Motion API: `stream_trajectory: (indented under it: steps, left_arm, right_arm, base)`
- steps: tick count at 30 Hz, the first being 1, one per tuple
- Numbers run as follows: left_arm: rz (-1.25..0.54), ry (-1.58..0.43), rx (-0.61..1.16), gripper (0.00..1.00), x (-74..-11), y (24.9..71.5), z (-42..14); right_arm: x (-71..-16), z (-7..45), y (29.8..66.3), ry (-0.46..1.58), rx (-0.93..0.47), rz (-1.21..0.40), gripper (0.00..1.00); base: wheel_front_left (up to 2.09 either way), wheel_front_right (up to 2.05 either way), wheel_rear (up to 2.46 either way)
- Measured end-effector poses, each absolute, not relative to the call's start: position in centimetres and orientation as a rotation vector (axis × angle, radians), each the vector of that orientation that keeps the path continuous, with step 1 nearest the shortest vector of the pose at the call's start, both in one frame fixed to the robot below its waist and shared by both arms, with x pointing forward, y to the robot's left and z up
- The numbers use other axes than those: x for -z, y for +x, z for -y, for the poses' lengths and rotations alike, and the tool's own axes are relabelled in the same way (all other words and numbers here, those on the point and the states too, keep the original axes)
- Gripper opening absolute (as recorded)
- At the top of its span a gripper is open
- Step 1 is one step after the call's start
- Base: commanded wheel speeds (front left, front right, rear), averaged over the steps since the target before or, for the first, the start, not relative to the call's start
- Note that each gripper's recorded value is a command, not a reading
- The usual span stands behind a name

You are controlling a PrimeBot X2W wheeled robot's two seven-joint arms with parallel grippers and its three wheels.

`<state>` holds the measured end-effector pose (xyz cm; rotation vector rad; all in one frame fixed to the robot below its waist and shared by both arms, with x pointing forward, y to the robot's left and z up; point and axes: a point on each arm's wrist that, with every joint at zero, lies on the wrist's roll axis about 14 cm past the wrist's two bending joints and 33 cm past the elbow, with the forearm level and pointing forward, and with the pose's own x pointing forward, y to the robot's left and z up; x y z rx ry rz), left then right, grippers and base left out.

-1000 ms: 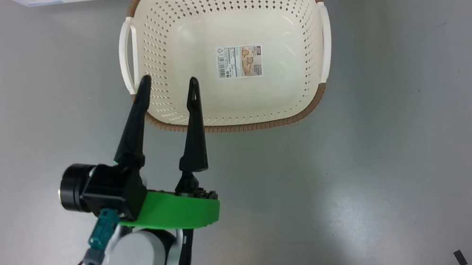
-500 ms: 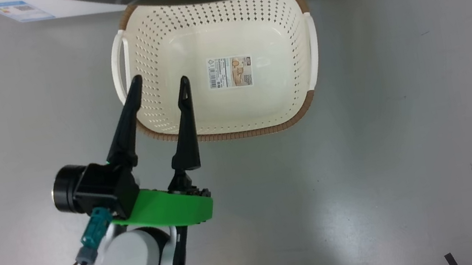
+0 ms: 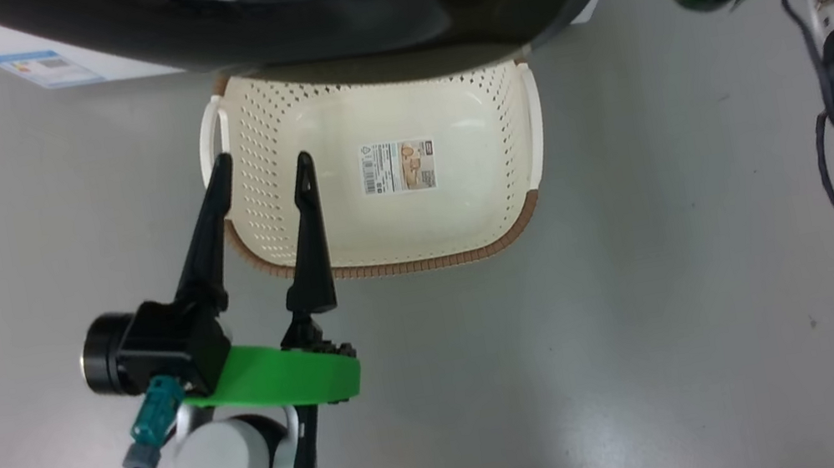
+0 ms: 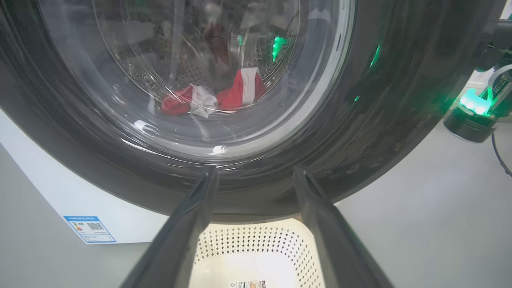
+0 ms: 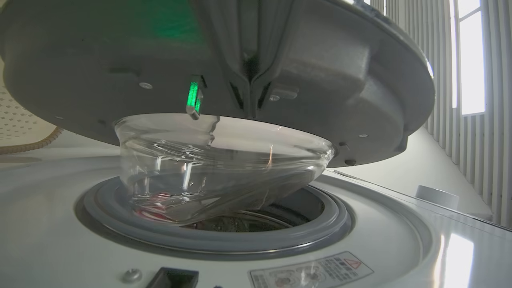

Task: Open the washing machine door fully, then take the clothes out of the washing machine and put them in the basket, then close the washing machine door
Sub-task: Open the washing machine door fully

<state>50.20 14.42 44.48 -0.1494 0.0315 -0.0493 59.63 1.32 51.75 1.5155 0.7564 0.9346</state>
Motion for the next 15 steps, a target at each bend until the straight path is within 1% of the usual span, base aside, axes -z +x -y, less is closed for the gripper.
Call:
stream_trajectory:
  steps: [6,15]
  left_arm:
    - [-0.022,-0.154,0.051,1.00,-45.2,49.6,-14.4]
    - [-0.004,-0.153,0.049,1.00,-46.4,48.8,-14.6]
  right_arm:
    - [-51.9,-2.1,57.5,1.486,-0.951,-0.807,0.00]
    - [-52.1,-2.4,55.5,1.456,-0.948,-0.841,0.00]
  base:
    - [0.00,0.00,0.00]
    - [0.00,0.00,0.00]
